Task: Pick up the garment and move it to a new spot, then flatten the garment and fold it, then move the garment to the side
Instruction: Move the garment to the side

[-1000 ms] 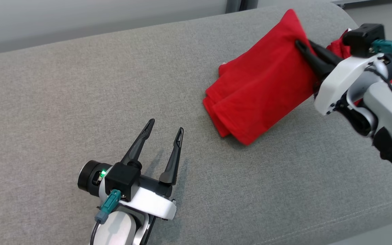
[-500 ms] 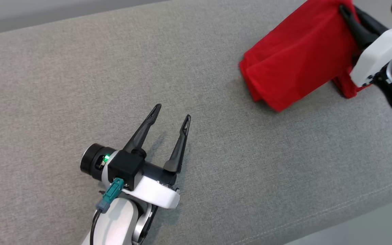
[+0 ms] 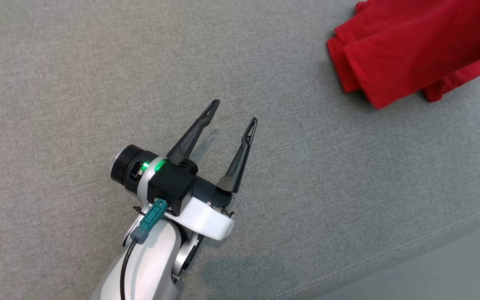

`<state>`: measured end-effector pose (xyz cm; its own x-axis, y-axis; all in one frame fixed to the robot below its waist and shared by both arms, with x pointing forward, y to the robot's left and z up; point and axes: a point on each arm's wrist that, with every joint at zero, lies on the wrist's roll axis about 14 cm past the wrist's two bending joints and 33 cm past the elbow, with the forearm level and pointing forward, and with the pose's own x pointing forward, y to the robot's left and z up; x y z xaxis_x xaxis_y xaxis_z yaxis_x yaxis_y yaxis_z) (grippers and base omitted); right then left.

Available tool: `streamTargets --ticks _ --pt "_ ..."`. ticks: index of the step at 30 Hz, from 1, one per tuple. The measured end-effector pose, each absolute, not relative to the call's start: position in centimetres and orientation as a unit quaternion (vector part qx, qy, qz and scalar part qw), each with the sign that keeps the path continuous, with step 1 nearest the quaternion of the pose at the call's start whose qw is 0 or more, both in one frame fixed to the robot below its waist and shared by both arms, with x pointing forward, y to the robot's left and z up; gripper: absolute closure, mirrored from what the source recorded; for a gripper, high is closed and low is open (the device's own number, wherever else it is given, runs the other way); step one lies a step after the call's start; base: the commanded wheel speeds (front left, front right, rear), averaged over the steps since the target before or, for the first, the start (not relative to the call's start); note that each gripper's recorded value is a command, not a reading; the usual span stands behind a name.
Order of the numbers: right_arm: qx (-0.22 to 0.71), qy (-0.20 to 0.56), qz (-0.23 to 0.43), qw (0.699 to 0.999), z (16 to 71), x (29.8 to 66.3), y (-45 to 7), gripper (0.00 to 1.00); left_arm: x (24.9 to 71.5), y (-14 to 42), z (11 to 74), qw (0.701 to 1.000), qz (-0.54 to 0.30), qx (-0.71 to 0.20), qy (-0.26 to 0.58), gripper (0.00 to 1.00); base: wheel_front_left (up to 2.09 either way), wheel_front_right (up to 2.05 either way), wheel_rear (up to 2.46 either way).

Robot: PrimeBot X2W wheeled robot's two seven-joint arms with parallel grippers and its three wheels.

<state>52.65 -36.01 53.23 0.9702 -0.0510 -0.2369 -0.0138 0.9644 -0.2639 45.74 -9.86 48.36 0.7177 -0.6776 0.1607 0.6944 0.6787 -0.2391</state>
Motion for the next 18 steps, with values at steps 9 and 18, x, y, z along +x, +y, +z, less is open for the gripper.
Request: streamTargets --ticks 9,18 --pt "-0.160 0.144 -0.069 0.974 52.5 52.1 -40.3 1.00 45.5 -10.5 47.5 0.910 -0.388 -0.146 -0.020 0.00 0.00 0.00 0.00" --pt "-0.146 0.141 -0.154 0.967 52.7 51.5 -44.4 0.00 45.4 -10.3 47.0 0.910 -0.389 -0.146 -0.015 0.00 0.00 0.00 0.00"
